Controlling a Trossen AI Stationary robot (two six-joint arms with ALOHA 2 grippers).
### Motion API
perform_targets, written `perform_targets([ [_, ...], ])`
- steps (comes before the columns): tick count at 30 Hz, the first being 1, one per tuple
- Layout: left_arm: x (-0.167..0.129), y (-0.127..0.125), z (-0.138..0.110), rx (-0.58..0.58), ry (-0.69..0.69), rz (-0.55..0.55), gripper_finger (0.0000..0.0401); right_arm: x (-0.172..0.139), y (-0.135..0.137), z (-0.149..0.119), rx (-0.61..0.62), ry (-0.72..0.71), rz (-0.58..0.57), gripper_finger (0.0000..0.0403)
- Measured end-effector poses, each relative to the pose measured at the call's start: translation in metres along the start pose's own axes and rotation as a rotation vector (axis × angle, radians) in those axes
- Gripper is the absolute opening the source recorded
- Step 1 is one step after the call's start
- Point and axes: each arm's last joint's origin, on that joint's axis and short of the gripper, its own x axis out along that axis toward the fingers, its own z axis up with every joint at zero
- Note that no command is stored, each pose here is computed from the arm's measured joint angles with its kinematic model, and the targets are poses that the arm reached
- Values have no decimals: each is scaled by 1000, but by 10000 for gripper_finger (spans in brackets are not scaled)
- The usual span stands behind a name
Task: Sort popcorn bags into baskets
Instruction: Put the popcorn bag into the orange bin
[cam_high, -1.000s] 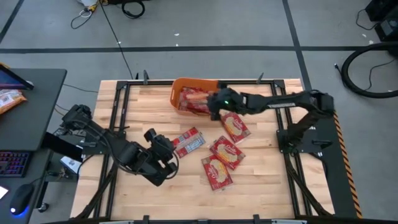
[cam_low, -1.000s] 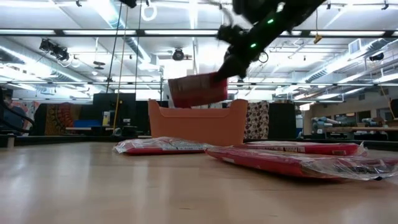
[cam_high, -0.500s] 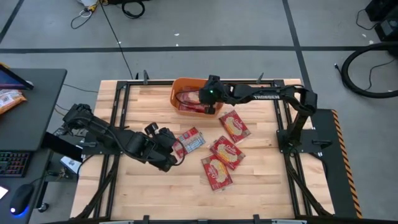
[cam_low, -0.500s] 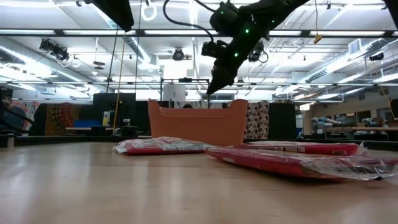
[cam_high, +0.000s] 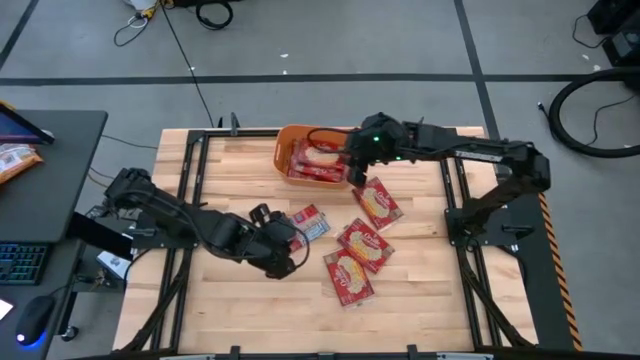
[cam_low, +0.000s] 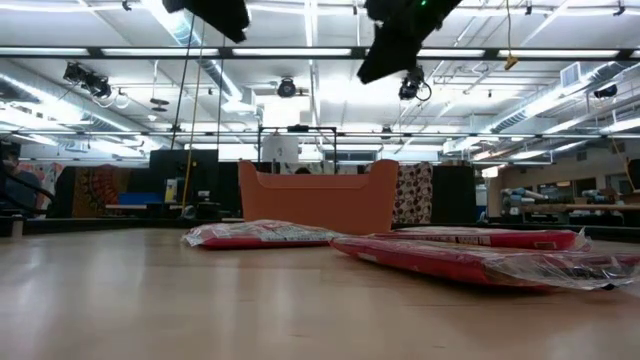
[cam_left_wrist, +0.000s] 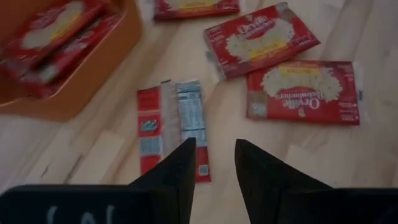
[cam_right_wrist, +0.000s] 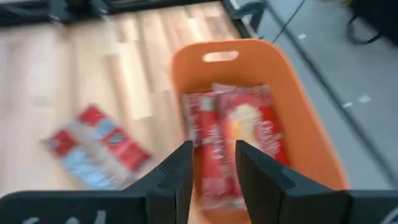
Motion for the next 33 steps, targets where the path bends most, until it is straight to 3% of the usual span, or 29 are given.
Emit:
perform_targets([
  [6, 41, -3, 7, 94, 145, -107, 116, -30, 12, -10, 122, 73, 82, 124],
  [10, 73, 16, -1, 146, 268, -95, 116, -51, 24, -21, 131, 154, 131, 124],
  [13, 101, 42, -19, 84, 381, -125, 116, -69, 33, -30, 132, 207, 146, 124],
  [17, 123, 70, -34, -42, 415, -194, 116, -91, 43, -37, 152, 205, 135, 124],
  [24, 149, 115, -50, -244, 470, -113, 126, -112, 57, -41, 168, 141, 116, 124],
  [33, 164, 138, -51, -350, 449, -233, 217, -111, 67, -43, 147, 153, 123, 124],
])
